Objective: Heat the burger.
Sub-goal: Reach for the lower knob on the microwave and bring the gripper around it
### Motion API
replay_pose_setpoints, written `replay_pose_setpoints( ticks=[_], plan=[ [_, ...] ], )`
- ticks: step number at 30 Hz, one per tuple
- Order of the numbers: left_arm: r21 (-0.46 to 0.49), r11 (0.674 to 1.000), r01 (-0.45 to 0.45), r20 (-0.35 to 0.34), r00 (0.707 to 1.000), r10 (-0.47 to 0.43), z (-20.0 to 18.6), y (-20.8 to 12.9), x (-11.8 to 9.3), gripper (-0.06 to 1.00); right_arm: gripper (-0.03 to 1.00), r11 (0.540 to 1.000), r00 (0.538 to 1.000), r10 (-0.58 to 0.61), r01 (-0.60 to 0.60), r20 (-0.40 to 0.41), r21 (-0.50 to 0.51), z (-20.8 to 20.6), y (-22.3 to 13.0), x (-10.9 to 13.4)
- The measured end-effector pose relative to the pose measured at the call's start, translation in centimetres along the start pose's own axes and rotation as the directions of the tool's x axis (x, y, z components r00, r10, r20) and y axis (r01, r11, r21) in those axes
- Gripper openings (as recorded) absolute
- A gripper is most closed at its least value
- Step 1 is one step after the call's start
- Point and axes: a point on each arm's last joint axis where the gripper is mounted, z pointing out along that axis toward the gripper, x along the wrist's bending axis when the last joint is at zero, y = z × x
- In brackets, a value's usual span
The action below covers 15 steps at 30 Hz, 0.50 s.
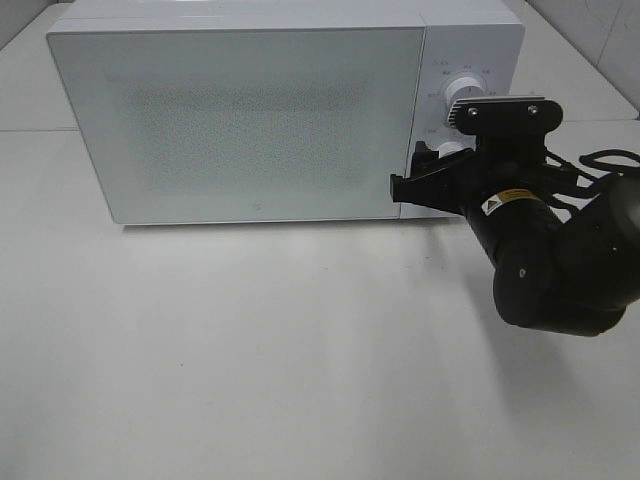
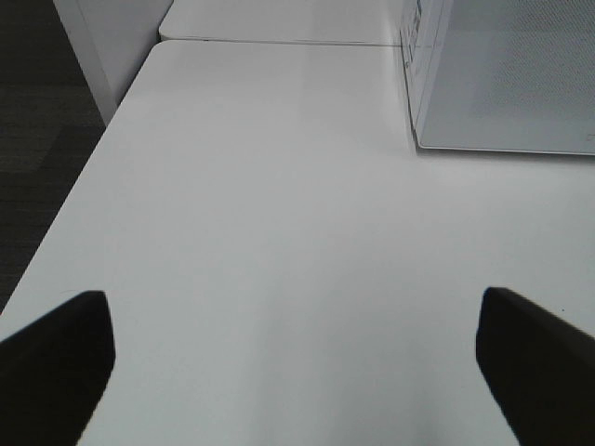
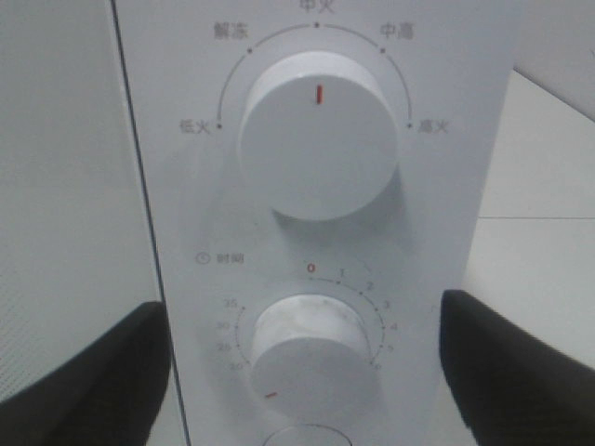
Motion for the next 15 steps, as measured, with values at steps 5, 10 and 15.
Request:
replay_pose_setpoints(
  ticks=[5,10,15],
  plan=[
    [0.000,1.000,0.000,0.000,1.000,0.000,0.0,0.0,0.0,0.98,0.76,1.000,1.000,0.001,-0.001,-0.001,-0.001,0.9,-0.5,0.5],
    [0.000,1.000,0.000,0.000,1.000,0.000,0.0,0.0,0.0,0.98,0.76,1.000,1.000,0.000,0.000,0.014,0.004,1.9,-1.2,0.6],
    [0.000,1.000,0.000,0.000,1.000,0.000,0.0,0.0,0.0,0.98,0.76,1.000,1.000,-0.009,0.009,0.022,0.026,2.1,-2.2,0.7]
  ],
)
